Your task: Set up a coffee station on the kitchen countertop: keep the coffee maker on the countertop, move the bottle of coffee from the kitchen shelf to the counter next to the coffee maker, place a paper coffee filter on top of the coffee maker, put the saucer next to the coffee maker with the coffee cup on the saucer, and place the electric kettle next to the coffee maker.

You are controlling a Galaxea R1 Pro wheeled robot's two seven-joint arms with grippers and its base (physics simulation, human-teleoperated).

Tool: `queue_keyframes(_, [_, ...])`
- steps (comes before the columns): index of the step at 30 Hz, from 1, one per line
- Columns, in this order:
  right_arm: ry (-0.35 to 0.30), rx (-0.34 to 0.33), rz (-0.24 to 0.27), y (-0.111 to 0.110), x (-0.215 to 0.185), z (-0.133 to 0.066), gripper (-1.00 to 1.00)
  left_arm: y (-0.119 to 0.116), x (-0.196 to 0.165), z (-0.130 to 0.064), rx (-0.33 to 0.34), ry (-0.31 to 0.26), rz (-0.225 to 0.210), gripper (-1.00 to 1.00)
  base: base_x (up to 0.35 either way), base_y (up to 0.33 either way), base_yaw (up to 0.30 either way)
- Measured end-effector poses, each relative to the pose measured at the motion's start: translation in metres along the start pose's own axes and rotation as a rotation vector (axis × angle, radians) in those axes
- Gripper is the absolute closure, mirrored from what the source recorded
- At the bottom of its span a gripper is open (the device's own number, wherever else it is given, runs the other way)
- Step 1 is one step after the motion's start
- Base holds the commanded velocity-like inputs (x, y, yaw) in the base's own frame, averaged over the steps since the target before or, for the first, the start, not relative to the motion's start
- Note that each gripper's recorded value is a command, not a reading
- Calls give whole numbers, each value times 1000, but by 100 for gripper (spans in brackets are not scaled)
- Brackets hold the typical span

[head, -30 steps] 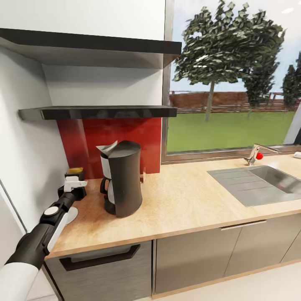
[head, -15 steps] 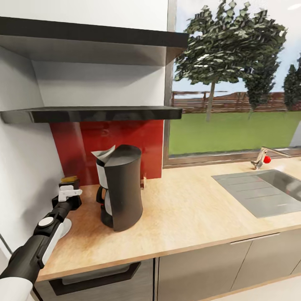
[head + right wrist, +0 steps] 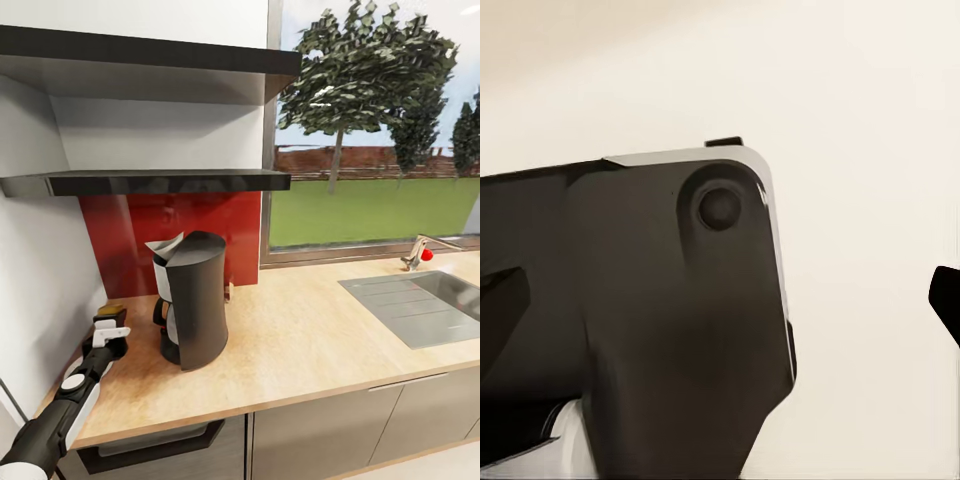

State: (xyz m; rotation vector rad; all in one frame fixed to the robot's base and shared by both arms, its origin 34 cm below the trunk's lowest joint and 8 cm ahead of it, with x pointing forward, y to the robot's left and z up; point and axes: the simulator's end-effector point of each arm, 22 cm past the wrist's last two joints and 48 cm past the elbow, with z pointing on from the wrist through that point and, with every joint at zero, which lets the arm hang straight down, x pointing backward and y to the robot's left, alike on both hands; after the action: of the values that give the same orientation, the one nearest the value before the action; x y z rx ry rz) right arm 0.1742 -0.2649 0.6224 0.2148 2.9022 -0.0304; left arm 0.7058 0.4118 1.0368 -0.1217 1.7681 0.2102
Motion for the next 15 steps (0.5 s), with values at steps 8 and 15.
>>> queue_keyframes(8, [7,2,-1,-2,3,0,-100,0,-1,1,-2,-14,-5,100,0,0,0])
queue_keyframes(15, [6,5,-2,-4,3,0,-100,-3,-11,1,2,-32,-11,100,125,0,0])
